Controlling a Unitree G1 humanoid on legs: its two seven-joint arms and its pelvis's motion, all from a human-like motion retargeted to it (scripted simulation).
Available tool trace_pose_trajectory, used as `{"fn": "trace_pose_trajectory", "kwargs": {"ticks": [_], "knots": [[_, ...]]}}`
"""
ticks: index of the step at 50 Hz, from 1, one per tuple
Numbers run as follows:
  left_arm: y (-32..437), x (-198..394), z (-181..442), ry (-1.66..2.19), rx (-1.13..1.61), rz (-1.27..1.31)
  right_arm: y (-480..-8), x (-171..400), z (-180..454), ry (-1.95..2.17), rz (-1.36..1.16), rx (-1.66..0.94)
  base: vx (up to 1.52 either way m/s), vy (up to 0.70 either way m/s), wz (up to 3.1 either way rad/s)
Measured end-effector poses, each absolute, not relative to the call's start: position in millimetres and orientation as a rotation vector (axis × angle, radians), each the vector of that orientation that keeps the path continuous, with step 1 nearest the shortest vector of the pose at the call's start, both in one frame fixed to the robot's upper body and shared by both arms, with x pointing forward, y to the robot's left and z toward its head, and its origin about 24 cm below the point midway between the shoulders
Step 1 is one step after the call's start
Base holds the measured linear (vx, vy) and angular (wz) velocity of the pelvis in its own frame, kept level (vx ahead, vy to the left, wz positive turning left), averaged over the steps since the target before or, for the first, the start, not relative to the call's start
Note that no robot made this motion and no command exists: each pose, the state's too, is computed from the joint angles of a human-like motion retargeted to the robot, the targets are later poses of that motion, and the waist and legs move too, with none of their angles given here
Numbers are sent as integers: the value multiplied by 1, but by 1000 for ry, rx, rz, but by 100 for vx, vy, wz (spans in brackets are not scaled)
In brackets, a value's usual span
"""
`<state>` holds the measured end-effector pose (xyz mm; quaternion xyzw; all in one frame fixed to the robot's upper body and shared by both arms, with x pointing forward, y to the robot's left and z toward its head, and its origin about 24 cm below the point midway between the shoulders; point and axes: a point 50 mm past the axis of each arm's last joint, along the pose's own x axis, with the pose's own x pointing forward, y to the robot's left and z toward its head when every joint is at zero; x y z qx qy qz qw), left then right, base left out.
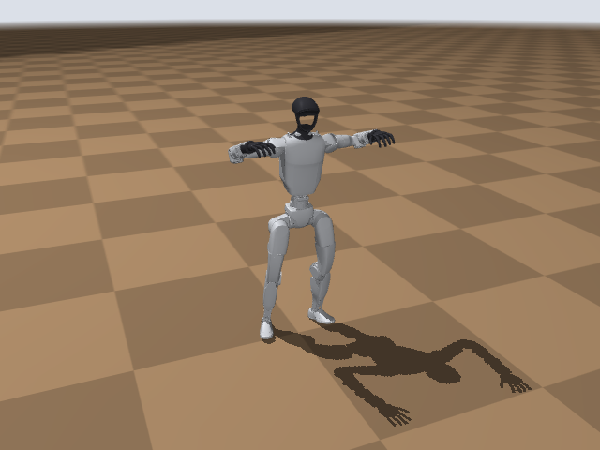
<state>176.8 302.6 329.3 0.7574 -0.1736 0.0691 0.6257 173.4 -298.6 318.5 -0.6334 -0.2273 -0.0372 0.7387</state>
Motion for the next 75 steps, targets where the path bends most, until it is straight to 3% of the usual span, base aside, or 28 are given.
{"fn": "trace_pose_trajectory", "kwargs": {"ticks": [35,46,49,54,57,63,67,70,75], "knots": [[297,181,327,-423,1708,120,-300,173,318,-513,-90,-1365,1,0,0],[292,177,324,-601,1634,181,-294,169,318,-694,-164,-1294,10,-1,-8],[289,173,321,-699,1481,213,-291,167,318,-804,-213,-1178,14,1,-20],[277,174,302,-807,953,160,-271,167,318,-1037,-258,-774,17,2,-31],[259,180,286,-805,826,86,-251,166,318,-1151,-221,-583,23,6,-24],[229,208,222,-638,465,-75,-218,177,299,-1186,-83,-166,29,14,6],[213,236,176,-552,275,2,-208,190,276,-1100,-62,-96,34,21,1],[196,249,198,-699,198,47,-212,193,259,-1018,-81,-139,40,15,35],[172,228,311,-1265,224,52,-227,179,249,-925,-35,-303,57,7,50]]}}
